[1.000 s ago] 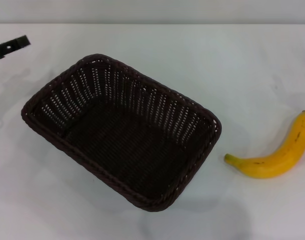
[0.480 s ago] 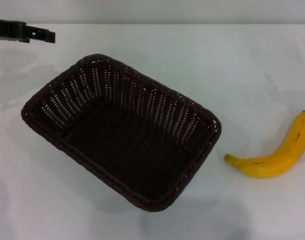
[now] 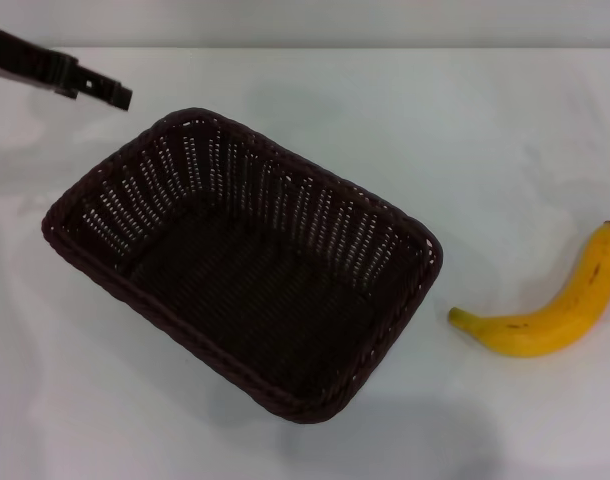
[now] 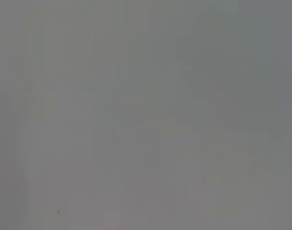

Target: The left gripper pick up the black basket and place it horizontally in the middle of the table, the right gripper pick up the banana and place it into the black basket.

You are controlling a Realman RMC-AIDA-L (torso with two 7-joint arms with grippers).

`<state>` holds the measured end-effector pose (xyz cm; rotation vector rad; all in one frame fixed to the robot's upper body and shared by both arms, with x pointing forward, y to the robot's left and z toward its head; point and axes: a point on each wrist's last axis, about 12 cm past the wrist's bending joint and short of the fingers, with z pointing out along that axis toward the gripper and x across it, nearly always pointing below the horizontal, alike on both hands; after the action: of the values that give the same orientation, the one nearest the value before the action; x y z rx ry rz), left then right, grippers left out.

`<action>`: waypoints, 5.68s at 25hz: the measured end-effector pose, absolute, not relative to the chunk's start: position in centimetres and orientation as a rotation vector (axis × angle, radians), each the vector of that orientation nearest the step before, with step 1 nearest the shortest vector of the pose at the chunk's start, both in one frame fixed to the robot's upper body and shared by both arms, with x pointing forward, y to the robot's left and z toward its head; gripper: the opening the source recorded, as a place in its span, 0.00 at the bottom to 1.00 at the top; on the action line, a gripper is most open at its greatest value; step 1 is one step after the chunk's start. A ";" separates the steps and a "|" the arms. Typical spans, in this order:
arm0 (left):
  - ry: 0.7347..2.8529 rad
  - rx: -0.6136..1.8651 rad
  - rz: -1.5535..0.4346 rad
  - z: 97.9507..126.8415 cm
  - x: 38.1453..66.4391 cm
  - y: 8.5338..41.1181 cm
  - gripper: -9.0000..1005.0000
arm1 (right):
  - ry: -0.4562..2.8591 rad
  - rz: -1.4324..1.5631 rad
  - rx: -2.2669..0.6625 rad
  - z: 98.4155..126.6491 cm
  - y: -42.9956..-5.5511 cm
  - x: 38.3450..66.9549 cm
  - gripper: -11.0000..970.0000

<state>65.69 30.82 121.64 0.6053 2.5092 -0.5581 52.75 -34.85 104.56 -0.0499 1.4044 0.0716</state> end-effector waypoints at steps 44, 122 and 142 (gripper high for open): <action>2.614 0.653 -0.544 115.2 64.2 26.5 0.70 | 1.410 0.089 -0.047 104.6 -34.4 53.1 0.90; 1.723 -0.218 -0.890 111.6 55.3 40.3 0.76 | 1.465 0.302 0.140 105.3 -36.4 54.5 0.90; 1.609 -0.441 -0.318 103.2 52.3 39.7 0.74 | 2.340 0.428 -0.095 118.9 -34.5 56.6 0.89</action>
<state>52.32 39.66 103.21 -0.4415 1.6086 -0.3180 56.64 -34.45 118.89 -0.0954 2.3398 0.4285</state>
